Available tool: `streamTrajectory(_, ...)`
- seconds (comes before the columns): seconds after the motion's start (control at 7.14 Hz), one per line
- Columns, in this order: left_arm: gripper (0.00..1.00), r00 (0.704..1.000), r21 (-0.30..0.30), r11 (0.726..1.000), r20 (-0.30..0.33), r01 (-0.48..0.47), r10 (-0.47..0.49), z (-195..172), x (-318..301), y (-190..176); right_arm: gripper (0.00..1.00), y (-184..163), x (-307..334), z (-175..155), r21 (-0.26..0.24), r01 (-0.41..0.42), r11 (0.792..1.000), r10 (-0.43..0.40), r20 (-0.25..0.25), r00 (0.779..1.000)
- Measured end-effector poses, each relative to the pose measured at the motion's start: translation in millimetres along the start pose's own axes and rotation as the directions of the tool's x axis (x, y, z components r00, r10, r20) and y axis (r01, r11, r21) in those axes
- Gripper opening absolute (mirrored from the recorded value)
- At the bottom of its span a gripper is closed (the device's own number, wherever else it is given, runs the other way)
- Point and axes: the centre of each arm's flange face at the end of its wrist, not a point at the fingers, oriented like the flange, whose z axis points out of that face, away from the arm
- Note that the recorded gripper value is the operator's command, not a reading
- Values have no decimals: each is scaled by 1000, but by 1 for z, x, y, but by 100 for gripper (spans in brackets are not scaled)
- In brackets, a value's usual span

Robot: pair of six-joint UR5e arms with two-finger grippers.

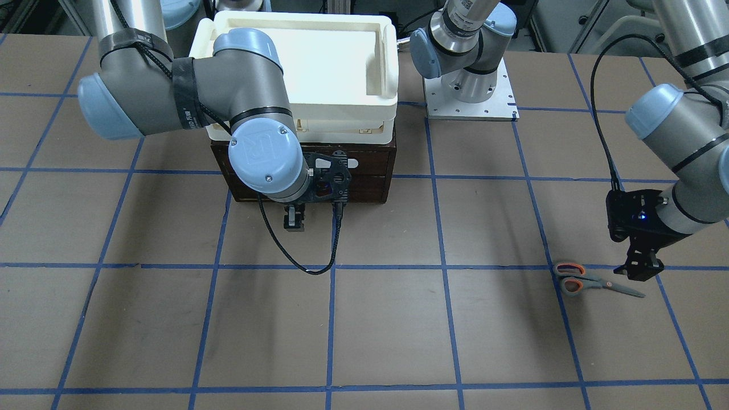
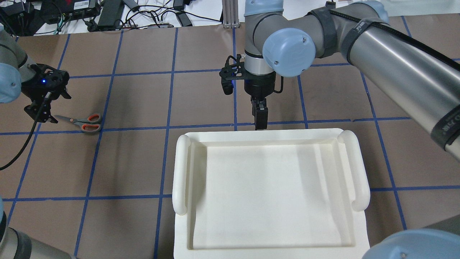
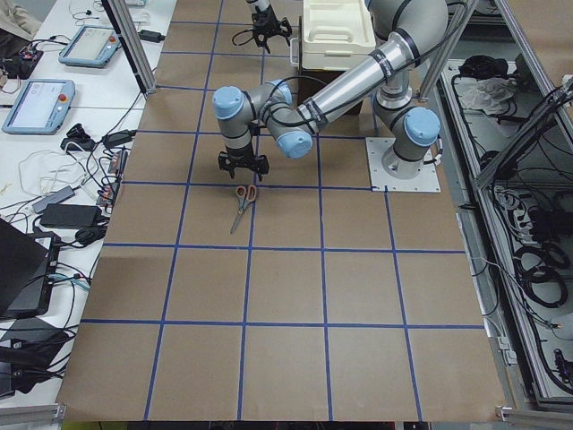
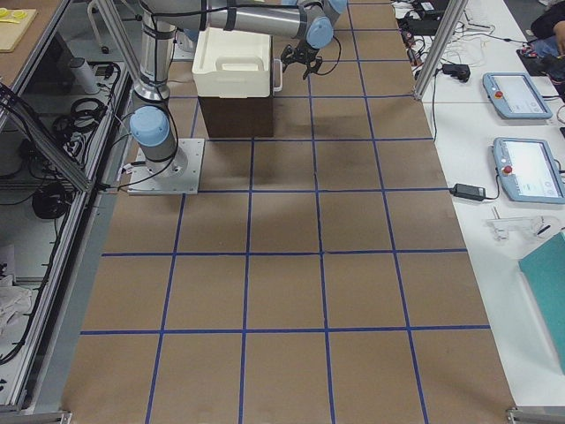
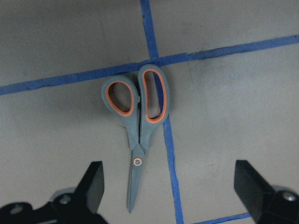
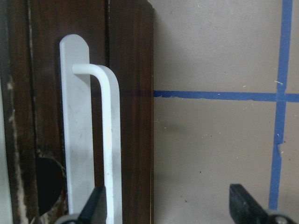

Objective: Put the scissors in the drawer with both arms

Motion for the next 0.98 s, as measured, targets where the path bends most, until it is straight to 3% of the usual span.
streamTrajectory(0.56,100,1000,-2,1000,2,-11,11,49,-16,16,87,-5,1,16,-14,0,1000,0,28,1000)
streamTrajectory(0.98,96,1000,6,1000,-6,-31,31,66,-19,20,86,-6,0,23,-24,19,1000,-18,32,999)
